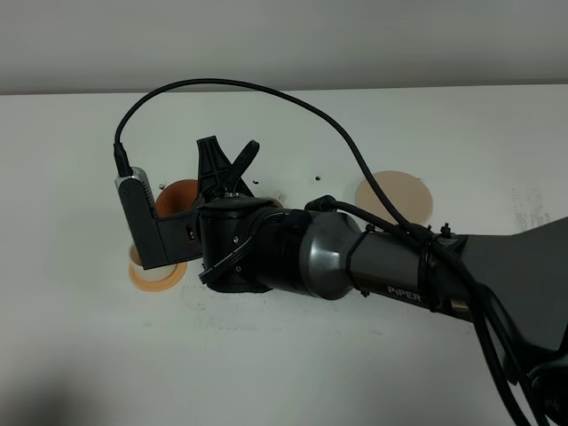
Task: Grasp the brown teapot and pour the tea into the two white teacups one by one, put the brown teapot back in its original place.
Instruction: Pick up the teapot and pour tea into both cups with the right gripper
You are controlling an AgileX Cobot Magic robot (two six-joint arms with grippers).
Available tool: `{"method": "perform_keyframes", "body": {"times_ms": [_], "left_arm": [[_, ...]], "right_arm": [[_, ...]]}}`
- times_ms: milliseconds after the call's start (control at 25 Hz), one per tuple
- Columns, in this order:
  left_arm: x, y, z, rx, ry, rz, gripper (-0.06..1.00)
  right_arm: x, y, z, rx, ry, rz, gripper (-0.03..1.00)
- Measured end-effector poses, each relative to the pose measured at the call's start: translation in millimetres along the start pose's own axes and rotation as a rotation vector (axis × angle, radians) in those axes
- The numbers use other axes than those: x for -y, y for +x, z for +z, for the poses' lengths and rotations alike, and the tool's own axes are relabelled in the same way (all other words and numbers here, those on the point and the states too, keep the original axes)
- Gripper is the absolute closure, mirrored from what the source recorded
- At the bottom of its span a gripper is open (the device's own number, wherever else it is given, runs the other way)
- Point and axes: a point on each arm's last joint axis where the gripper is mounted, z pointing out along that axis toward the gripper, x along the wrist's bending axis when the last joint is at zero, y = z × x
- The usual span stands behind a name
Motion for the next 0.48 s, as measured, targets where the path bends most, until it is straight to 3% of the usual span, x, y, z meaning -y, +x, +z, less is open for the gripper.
{"method": "perform_keyframes", "body": {"times_ms": [480], "left_arm": [[0.0, 0.0, 0.0, 0.000, 0.000, 0.001, 0.64]], "right_arm": [[0.7, -2.3, 0.0, 0.025, 0.008, -0.055, 0.88]]}}
